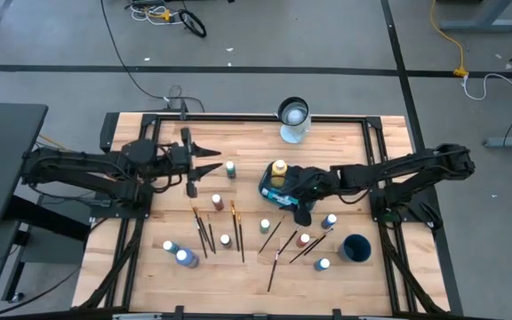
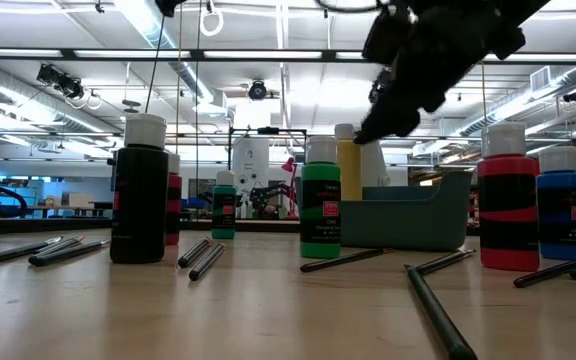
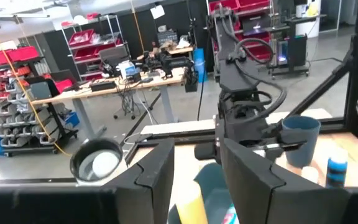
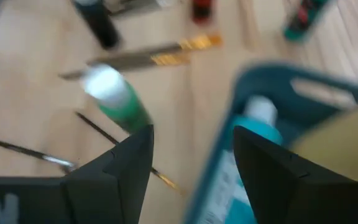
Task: Pick & Place Paint Supplies
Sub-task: Put the large light blue paint bottle into the green bin
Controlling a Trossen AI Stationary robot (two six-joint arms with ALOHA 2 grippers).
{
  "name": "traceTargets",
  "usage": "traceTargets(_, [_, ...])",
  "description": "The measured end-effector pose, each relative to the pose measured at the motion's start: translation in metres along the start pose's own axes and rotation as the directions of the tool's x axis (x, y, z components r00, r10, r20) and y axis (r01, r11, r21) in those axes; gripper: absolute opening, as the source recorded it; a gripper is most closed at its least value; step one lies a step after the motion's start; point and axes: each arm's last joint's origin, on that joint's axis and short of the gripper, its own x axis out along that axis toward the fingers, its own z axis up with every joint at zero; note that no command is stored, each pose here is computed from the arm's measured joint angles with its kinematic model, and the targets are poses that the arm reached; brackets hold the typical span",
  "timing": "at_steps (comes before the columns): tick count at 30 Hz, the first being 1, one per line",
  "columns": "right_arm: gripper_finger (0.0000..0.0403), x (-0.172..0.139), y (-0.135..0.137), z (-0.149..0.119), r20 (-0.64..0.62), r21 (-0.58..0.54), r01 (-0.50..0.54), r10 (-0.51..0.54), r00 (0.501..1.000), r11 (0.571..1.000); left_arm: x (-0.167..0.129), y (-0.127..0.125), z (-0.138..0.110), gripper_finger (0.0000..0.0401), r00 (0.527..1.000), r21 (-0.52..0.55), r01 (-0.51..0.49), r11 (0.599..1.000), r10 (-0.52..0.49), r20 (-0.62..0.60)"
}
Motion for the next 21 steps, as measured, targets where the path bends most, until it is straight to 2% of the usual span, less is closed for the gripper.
traceTargets(3, [0.022,0.008,-0.005,-0.009,-0.072,0.054,0.103,-0.099,0.992,0.993,-0.002,-0.001,-0.008,0.0142,1.0,0.003,0.0,1.0,0.0,-0.001])
traceTargets(5, [0.022,0.013,-0.009,-0.014,-0.121,0.11,0.143,-0.129,0.984,0.984,-0.001,-0.001,-0.01,0.0142,1.0,0.0,-0.003,1.0,0.003,0.015])
traceTargets(8, [0.022,0.023,-0.012,-0.021,-0.173,0.144,0.166,-0.14,0.975,0.976,-0.002,-0.002,-0.01,0.0142,1.0,0.016,-0.004,1.0,0.004,0.021])
traceTargets(14, [0.022,0.043,-0.013,-0.029,-0.203,0.184,0.144,-0.106,0.973,0.972,-0.002,-0.001,-0.009,0.0142,0.999,0.062,-0.009,0.998,0.007,0.037])
traceTargets(21, [0.022,0.051,-0.015,-0.031,-0.202,0.187,0.203,-0.164,0.966,0.961,-0.001,-0.001,-0.007,0.0142,0.998,0.089,-0.015,0.996,0.01,0.055])
